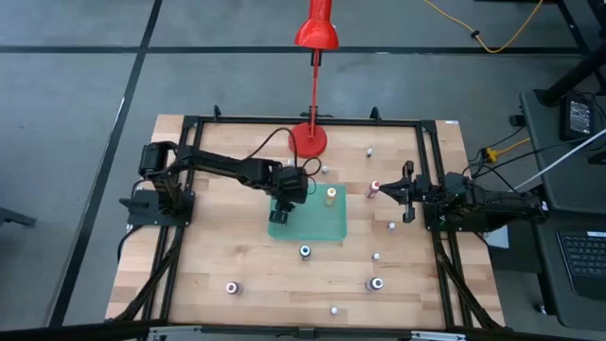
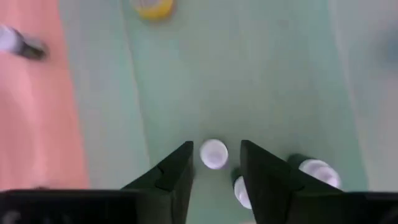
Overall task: Pick & Place food coloring
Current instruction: Put the bottom small green food coloring bottle into the green bin, then put the small blue food coloring bottle into the green bin
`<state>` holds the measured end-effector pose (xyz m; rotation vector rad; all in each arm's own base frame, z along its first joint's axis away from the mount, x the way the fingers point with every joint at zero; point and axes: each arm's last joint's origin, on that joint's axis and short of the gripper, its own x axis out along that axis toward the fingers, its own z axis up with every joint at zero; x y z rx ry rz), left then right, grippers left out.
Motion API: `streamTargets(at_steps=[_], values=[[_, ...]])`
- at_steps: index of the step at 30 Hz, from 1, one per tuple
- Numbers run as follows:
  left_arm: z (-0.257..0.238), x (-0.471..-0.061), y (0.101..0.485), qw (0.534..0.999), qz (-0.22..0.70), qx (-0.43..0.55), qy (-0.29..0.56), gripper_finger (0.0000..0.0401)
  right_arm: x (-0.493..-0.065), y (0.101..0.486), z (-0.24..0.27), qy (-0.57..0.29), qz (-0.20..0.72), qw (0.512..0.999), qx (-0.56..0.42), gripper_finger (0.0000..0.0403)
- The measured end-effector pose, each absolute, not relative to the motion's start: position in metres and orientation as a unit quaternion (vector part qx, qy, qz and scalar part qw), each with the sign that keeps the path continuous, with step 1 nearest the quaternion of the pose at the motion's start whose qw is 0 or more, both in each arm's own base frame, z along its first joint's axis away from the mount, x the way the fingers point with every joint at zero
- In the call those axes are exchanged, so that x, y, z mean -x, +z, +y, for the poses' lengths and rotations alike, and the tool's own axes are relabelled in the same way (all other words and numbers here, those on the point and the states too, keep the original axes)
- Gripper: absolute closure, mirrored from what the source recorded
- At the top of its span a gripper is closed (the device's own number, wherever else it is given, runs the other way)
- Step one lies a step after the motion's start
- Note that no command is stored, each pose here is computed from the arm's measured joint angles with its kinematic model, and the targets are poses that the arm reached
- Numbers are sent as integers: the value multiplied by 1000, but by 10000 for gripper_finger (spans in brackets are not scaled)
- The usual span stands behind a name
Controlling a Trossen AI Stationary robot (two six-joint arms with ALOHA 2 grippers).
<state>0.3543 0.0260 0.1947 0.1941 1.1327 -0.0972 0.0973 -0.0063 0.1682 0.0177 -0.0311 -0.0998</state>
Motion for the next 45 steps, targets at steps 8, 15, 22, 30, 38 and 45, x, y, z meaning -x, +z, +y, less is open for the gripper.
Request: streamTargets(at_steps=[8, 15, 22, 30, 38, 45], values=[[30, -345, 286, 874, 465, -144, -18, 245, -97, 168, -6, -50, -15, 999, -9, 372], [48, -284, 353, 879, 457, -126, 51, 248, -97, 168, -6, -50, -15, 999, -9, 372], [77, -254, 364, 871, 471, -56, 127, 248, -97, 168, -6, -50, -15, 999, -9, 372], [118, -263, 341, 852, 495, 39, 168, 248, -97, 168, -6, -50, -15, 999, -9, 372], [139, -302, 293, 830, 532, 70, 152, 243, -97, 168, -6, -50, -15, 999, -9, 372], [151, -330, 246, 810, 570, 69, 114, 204, -97, 168, -6, -50, -15, 999, -9, 372]])
